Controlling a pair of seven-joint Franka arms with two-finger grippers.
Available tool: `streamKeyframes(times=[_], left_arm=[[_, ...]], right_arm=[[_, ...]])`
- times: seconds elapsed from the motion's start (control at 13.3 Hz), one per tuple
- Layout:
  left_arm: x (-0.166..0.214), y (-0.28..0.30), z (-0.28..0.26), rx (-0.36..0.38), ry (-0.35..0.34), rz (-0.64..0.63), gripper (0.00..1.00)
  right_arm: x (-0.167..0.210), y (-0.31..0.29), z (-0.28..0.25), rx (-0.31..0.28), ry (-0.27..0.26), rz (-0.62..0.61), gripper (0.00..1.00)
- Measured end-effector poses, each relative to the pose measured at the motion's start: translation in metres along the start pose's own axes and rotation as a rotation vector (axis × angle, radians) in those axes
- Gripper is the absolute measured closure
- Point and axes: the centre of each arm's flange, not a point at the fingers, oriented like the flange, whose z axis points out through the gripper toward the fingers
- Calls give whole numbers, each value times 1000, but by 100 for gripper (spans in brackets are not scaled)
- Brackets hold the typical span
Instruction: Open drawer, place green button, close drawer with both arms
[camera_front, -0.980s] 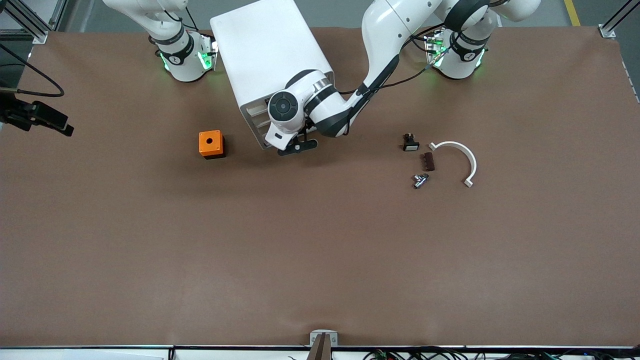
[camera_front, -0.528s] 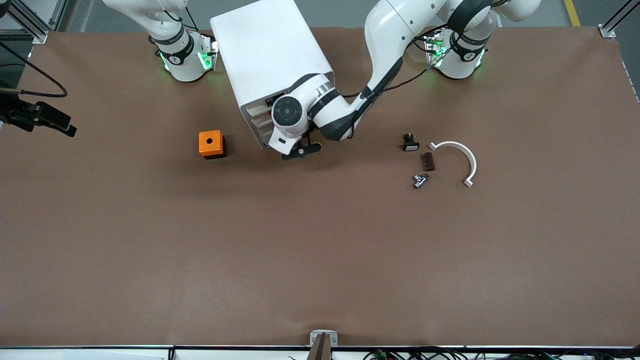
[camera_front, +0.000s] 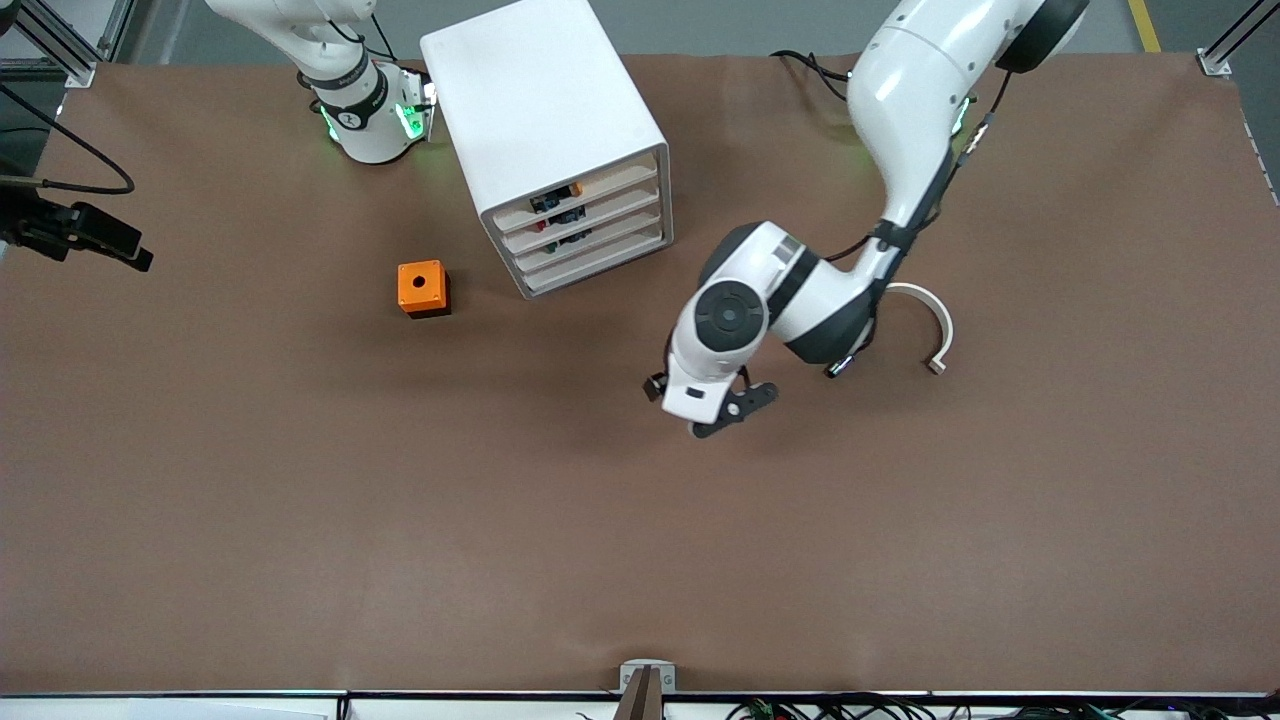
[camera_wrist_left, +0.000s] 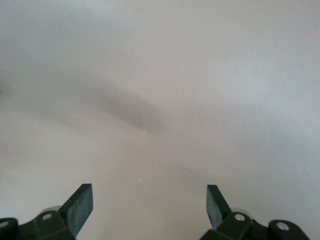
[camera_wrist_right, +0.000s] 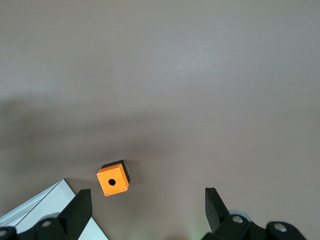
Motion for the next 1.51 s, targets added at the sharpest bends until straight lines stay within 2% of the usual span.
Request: streamKeyframes(times=[0.23, 0.38, 0.68, 1.13, 1.36, 1.51], left_arm=[[12, -27, -48, 69, 37, 3, 0], [29, -47, -74, 84, 45, -32, 0], [83, -99, -140, 25, 85, -113, 0], [136, -189, -236, -33, 165, 25, 0], [142, -251, -293, -14, 198, 114, 0], [135, -298, -331, 25, 196, 170, 0]], right_arm=[[-5, 0, -1, -2, -22, 0, 0], [-7, 0, -4, -1, -19, -1, 0], [-9, -1, -4, -2, -23, -3, 0], [-11, 1, 1, -5, -53, 2, 0], [-12, 1, -2, -5, -49, 3, 0], [-13, 0, -4, -4, -42, 1, 0]])
